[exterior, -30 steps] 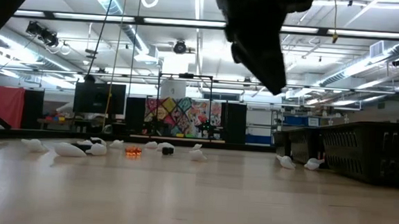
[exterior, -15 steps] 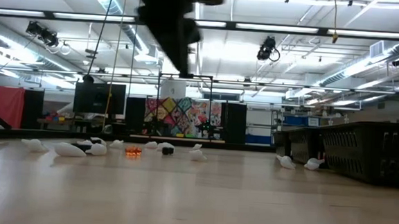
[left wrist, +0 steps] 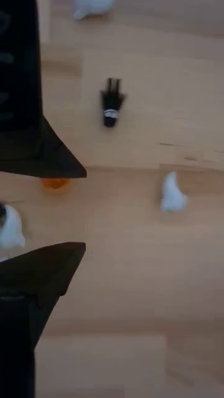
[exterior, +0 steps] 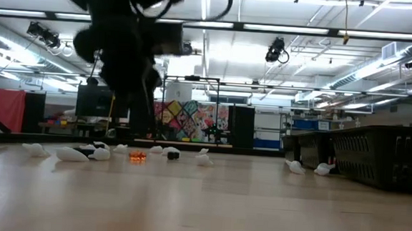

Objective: Sort Halloween decoration
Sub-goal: Put the white ghost toy into the top black bin

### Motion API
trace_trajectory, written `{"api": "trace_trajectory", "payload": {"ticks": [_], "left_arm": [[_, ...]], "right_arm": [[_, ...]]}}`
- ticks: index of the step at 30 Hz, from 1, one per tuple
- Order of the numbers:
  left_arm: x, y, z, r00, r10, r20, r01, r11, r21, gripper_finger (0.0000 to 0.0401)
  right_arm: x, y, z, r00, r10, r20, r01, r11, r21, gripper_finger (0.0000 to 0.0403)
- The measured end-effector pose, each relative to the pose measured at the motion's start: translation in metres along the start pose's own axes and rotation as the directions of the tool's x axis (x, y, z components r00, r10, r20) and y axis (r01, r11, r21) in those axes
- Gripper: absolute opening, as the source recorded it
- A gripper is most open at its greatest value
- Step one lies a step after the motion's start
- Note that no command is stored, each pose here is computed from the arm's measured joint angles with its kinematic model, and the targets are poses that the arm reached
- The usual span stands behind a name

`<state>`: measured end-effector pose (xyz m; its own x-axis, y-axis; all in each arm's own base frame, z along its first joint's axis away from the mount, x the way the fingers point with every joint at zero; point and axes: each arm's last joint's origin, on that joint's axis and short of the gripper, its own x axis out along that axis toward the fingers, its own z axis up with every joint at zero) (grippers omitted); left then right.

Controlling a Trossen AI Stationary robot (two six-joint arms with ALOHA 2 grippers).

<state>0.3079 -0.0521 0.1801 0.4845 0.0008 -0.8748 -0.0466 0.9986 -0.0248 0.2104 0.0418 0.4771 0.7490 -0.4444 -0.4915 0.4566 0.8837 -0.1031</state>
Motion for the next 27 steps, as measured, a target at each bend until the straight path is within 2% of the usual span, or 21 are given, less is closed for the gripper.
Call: {"api": "trace_trajectory", "payload": {"ticks": [5, 12, 17, 22, 27], "left_arm": [[0.017, 0.012, -0.01, 1.0, 0.027, -0.01, -0.028, 0.999, -0.037, 0.0196], [0.025, 0.016, -0.022, 1.0, 0.03, -0.007, -0.03, 0.999, -0.014, 0.0217], [0.03, 0.016, -0.035, 0.999, 0.032, -0.039, -0.032, 0.999, -0.005, 0.0217], [0.035, 0.015, -0.038, 0.999, 0.037, -0.008, -0.037, 0.999, -0.011, 0.0215], [0.044, 0.008, -0.038, 0.999, 0.037, 0.001, -0.037, 0.999, 0.006, 0.0189]], "right_arm": [[0.002, 0.001, 0.001, 1.0, 0.001, 0.005, -0.001, 1.0, 0.008, 0.0158], [0.004, 0.003, 0.001, 1.0, 0.002, -0.001, -0.002, 1.0, 0.028, 0.0158], [0.004, 0.003, 0.001, 1.0, 0.004, -0.002, -0.004, 1.0, 0.03, 0.0158], [0.004, 0.003, 0.001, 1.0, 0.004, -0.003, -0.004, 1.0, 0.03, 0.0158], [0.004, 0.003, 0.001, 1.0, 0.004, -0.003, -0.004, 1.0, 0.03, 0.0158]]}}
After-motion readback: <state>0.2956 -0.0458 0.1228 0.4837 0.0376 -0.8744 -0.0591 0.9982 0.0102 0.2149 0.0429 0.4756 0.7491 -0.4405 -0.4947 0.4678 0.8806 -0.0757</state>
